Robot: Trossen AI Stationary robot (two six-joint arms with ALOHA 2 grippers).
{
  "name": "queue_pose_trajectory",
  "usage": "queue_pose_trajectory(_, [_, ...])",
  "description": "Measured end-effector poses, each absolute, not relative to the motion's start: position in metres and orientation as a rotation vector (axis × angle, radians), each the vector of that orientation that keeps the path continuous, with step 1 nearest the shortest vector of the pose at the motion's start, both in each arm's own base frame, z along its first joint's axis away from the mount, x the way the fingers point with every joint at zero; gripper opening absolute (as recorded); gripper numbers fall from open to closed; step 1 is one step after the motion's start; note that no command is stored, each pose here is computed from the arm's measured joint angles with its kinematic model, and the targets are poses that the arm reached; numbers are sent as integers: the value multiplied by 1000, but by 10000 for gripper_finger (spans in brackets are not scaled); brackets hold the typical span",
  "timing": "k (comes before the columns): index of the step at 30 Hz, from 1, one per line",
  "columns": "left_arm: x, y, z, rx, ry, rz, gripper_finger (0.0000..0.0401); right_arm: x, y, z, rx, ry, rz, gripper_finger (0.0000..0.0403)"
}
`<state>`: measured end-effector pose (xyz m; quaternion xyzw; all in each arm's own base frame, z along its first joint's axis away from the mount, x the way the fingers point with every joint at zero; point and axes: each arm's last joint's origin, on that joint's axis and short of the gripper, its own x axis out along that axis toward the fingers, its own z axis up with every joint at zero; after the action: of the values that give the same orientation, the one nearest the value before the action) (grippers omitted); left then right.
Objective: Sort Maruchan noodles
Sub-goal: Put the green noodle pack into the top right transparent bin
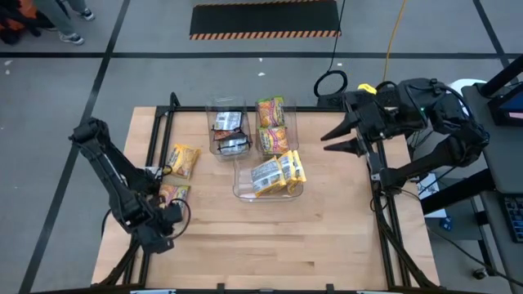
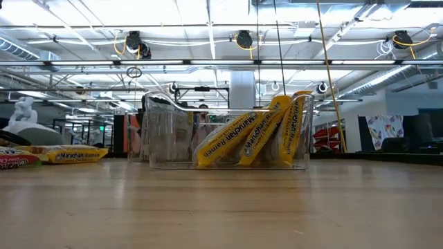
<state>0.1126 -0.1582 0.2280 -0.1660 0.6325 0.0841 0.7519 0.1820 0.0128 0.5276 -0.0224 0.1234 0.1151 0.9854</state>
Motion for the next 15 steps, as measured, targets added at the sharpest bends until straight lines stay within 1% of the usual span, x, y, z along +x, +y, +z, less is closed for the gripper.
queue_pose_trajectory(4, [112, -163, 221, -219, 1412, 124, 85, 182, 15, 528, -46, 248, 243, 93])
queue_pose_trajectory(8, [114, -172, 206, -87, 1457, 112, 86, 182, 17, 528, -48, 248, 256, 93])
queue_pose_trajectory(11, [115, -176, 193, 4, 1503, 149, 86, 182, 19, 528, -49, 248, 266, 93])
queue_pose_trajectory(15, [116, -179, 180, 60, 1546, 230, 85, 181, 20, 528, -51, 247, 273, 93])
